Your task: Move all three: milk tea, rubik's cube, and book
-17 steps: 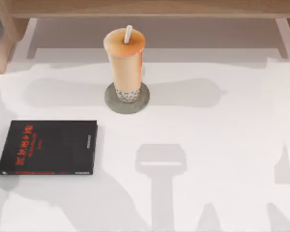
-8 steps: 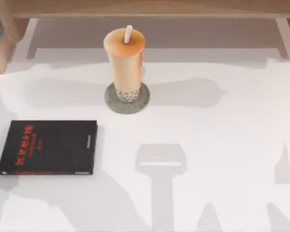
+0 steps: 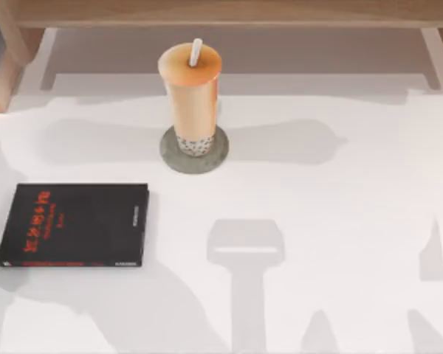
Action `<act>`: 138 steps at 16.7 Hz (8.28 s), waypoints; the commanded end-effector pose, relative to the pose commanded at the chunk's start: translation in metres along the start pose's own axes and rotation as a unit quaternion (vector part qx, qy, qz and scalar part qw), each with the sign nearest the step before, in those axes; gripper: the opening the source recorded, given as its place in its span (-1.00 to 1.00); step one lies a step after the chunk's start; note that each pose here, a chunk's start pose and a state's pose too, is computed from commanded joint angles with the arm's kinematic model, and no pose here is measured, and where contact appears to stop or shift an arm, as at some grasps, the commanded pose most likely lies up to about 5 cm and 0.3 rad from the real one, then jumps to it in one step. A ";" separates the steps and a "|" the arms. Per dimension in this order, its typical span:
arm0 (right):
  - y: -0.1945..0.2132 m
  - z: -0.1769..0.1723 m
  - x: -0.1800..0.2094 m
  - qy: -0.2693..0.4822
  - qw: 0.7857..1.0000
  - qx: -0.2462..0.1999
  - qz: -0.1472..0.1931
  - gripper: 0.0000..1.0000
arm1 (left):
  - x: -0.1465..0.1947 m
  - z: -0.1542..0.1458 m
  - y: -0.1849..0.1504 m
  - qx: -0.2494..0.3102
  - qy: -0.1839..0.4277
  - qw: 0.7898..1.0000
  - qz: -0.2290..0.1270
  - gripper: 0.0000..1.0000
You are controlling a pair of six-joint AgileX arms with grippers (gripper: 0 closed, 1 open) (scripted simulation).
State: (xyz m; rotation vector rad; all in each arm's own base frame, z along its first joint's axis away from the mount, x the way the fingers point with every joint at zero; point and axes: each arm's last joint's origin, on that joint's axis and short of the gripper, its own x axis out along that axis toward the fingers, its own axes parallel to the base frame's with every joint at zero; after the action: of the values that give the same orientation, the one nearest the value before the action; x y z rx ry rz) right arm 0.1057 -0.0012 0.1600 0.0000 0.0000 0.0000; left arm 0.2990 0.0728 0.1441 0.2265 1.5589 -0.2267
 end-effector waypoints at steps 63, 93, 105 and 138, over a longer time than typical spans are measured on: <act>0.000 0.000 0.000 0.000 1.000 0.000 0.000 1.00 | -0.251 0.215 -0.177 -0.095 -0.701 0.700 0.095 -0.70; 0.000 0.000 0.000 0.000 1.000 0.000 0.000 1.00 | -0.251 0.186 -0.184 -0.096 -0.701 0.700 0.096 1.00; 0.000 0.000 0.000 0.000 1.000 0.000 0.000 1.00 | -0.317 0.138 -0.015 -0.140 -0.829 0.499 0.210 1.00; 0.000 0.000 0.000 0.000 1.000 0.000 0.000 1.00 | -0.104 0.136 0.136 -0.104 -0.700 0.701 0.088 -0.06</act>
State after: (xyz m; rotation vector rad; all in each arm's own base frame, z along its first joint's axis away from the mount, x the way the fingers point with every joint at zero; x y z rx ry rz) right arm 0.1057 -0.0012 0.1600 0.0000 0.0000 0.0000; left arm 0.4683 0.1640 0.2476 -0.0225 0.0044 -0.0171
